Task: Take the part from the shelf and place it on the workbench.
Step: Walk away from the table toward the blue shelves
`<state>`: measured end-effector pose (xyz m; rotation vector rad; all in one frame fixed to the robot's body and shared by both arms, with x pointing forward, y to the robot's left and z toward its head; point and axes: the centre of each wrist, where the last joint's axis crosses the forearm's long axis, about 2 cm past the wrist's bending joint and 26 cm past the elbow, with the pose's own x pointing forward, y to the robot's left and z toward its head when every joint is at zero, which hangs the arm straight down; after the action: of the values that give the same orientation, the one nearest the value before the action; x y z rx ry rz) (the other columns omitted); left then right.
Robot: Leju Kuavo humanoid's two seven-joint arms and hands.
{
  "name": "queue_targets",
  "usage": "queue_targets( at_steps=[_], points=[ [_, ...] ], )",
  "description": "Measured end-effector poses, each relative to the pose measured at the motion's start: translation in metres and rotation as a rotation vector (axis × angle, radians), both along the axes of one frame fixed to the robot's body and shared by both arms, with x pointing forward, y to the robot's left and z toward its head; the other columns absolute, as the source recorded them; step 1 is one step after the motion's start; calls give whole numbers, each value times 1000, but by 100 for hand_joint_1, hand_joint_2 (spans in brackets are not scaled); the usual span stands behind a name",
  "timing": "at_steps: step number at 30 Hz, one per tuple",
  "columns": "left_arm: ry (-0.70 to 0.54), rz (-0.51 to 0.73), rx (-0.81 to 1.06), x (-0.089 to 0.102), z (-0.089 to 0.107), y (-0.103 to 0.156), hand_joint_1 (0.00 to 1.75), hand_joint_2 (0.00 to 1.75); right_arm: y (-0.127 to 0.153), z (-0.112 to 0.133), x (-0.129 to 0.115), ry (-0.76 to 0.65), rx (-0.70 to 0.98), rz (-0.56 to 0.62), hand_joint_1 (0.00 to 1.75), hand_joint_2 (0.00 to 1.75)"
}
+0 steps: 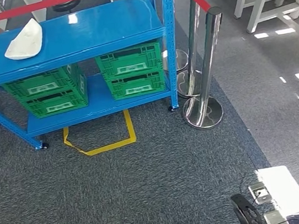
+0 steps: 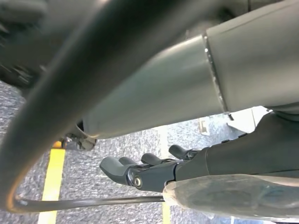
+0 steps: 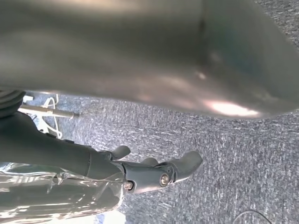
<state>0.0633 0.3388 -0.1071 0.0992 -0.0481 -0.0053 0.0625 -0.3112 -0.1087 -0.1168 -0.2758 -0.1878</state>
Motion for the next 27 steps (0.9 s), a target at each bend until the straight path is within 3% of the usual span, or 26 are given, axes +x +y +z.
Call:
queue_targets(
  at_steps=[27],
  points=[
    [-7,-4,7,0,0,1,0,0,1,0,0,-11,3,-8,0,0]
  ],
)
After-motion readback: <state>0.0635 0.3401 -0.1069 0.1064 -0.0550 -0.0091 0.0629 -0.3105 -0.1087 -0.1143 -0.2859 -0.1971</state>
